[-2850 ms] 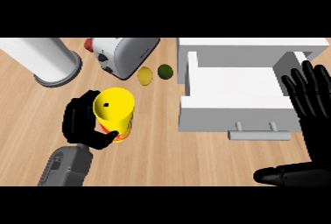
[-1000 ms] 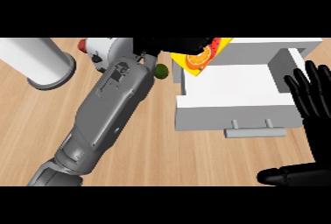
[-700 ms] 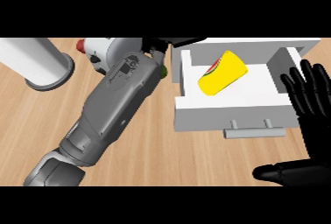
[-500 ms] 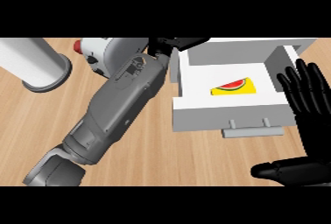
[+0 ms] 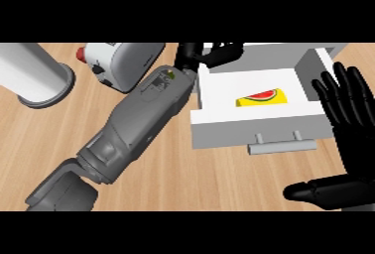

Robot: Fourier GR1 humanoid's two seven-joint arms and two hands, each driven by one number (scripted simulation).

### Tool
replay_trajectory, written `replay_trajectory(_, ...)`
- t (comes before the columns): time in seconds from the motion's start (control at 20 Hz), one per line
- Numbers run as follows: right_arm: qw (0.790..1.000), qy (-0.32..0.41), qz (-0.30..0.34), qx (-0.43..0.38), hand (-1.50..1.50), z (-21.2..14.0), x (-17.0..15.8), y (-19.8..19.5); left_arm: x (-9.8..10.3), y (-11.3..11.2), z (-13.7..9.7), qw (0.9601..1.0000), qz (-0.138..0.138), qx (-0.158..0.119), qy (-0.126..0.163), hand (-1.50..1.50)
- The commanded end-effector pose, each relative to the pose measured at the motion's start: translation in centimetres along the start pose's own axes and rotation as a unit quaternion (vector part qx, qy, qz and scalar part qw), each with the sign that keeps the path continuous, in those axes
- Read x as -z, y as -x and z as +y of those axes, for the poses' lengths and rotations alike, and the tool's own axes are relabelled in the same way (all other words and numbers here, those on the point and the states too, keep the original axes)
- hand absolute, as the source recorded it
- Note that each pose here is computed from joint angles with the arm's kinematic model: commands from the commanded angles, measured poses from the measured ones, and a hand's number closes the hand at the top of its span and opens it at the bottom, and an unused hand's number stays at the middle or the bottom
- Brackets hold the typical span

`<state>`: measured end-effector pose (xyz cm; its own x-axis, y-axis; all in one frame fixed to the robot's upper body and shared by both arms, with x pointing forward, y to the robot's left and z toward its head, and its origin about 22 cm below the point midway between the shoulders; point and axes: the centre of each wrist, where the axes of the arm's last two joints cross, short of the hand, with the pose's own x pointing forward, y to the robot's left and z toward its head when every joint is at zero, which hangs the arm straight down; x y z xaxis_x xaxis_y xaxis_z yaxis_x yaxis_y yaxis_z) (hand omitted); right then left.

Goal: Pick up the cup, place it into the drawer and close the drawer

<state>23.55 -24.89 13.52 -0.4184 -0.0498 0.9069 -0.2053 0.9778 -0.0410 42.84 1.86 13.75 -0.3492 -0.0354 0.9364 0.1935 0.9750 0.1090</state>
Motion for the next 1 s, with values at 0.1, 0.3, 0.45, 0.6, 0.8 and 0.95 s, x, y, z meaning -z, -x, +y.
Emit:
replay_trajectory(0.1, 1.000, 0.000, -0.013, 0.004, -1.50, 0.0, 1.0, 0.2, 0.9, -0.9, -0.7, 0.9984, 0.012, 0.054, 0.001, 1.50)
replay_trajectory(0.3, 1.000, -0.010, -0.005, 0.009, -1.50, -0.4, 0.4, -0.7, 0.2, 0.2, -0.9, 0.9956, 0.026, 0.090, 0.008, -1.50)
replay_trajectory(0.45, 1.000, -0.014, -0.013, 0.017, -1.50, 0.3, 0.4, -0.3, -0.1, 0.1, -1.3, 0.9950, 0.028, 0.096, 0.005, -1.50)
replay_trajectory(0.6, 0.999, -0.015, -0.020, 0.027, -1.50, 1.0, 0.5, -0.6, -0.2, 0.1, -1.3, 0.9982, 0.027, 0.054, 0.004, -1.50)
replay_trajectory(0.8, 0.999, -0.024, -0.022, 0.037, -1.50, 1.6, 0.7, -0.3, -0.1, -0.1, -1.3, 0.9999, -0.001, 0.008, 0.013, -1.50)
replay_trajectory(0.95, 0.998, -0.018, -0.010, 0.061, -1.50, 0.7, 0.5, -0.8, -0.4, -0.6, -1.7, 0.9993, -0.017, -0.031, 0.014, -1.50)
